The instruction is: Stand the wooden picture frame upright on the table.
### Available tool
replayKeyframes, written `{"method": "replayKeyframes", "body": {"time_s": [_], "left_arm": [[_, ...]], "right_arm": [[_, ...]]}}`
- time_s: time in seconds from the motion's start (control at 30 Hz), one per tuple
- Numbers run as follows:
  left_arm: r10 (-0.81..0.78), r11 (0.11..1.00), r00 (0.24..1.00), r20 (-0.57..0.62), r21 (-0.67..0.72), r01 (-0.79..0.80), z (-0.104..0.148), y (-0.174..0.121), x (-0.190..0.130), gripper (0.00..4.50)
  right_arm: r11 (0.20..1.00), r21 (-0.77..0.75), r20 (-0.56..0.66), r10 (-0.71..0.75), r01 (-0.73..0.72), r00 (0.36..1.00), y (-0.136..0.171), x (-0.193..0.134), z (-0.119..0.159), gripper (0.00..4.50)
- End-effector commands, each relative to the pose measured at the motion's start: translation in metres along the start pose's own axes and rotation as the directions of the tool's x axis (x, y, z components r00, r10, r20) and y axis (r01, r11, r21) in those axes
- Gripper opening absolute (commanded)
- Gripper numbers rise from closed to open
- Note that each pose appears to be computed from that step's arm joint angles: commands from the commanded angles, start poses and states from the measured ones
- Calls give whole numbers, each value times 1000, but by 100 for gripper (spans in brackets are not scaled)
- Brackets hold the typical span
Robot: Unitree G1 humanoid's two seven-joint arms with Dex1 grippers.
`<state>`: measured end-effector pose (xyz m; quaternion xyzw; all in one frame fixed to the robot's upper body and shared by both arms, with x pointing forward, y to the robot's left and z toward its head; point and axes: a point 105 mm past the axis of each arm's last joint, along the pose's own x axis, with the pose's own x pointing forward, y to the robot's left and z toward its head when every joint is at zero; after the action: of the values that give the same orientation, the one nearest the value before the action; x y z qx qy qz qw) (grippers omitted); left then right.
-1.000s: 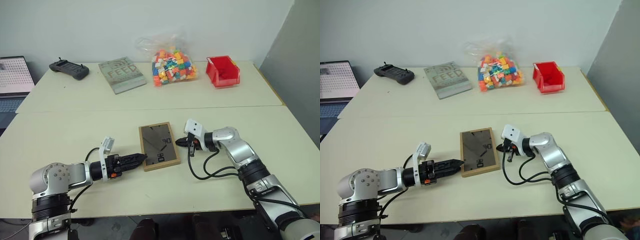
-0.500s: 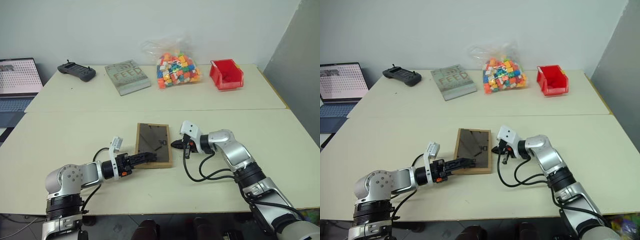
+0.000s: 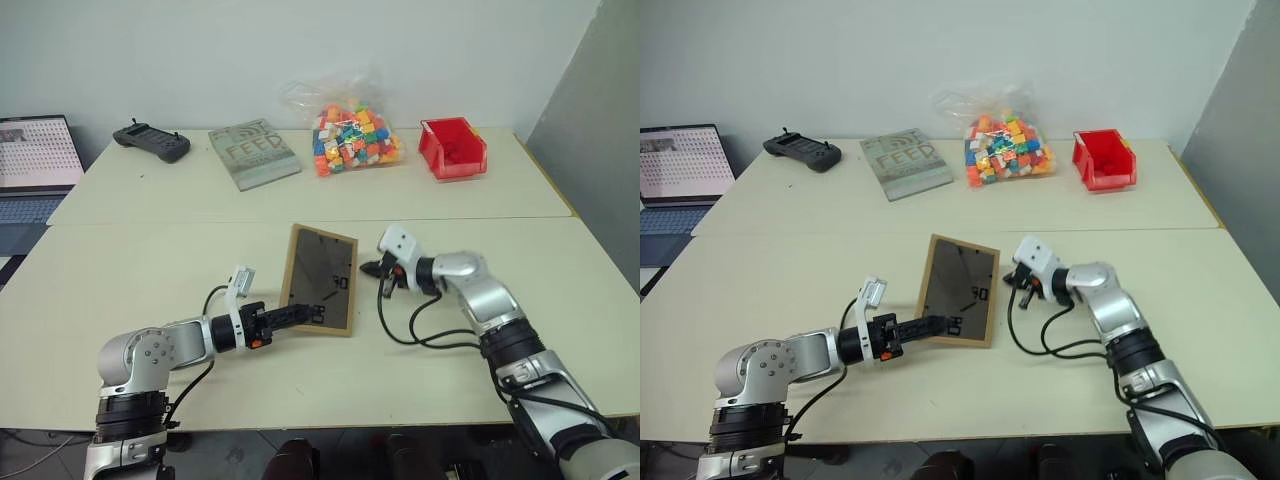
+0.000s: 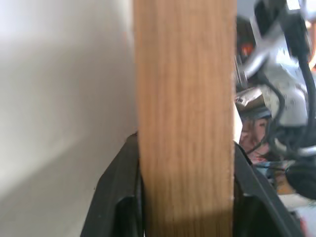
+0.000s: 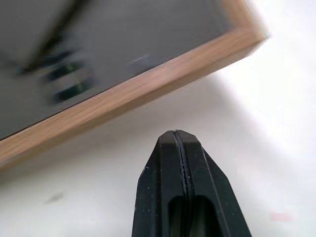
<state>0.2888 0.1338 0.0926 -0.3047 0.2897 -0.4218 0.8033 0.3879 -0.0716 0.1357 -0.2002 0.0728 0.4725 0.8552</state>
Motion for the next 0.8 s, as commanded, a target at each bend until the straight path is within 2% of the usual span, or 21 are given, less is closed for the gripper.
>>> {"method": "replayKeyframes", "body": {"time_s": [0.03,0.17,0.27,0.37,0.57,0.73,0.8], "left_arm": [[39,994,998,40,98,-42,18,-10,8,130],[-28,981,992,125,195,3,46,-33,12,130],[-66,965,984,167,261,21,62,-49,14,130],[-103,949,976,194,314,38,72,-63,15,130],[-113,933,972,208,359,32,74,-72,16,130],[-104,935,970,218,353,21,70,-72,16,130],[-96,942,968,230,335,13,70,-70,12,130]], "right_arm": [[999,37,226,-8,0,974,-19,-20,73,0],[976,121,323,132,-179,937,-10,-39,106,68],[953,139,341,209,-269,917,1,-42,115,132],[948,132,327,235,-291,915,7,-34,115,196],[957,132,314,206,-257,927,6,-7,110,322],[932,116,361,284,-345,889,22,-8,125,442],[896,103,390,363,-432,846,37,-19,133,449]]}}
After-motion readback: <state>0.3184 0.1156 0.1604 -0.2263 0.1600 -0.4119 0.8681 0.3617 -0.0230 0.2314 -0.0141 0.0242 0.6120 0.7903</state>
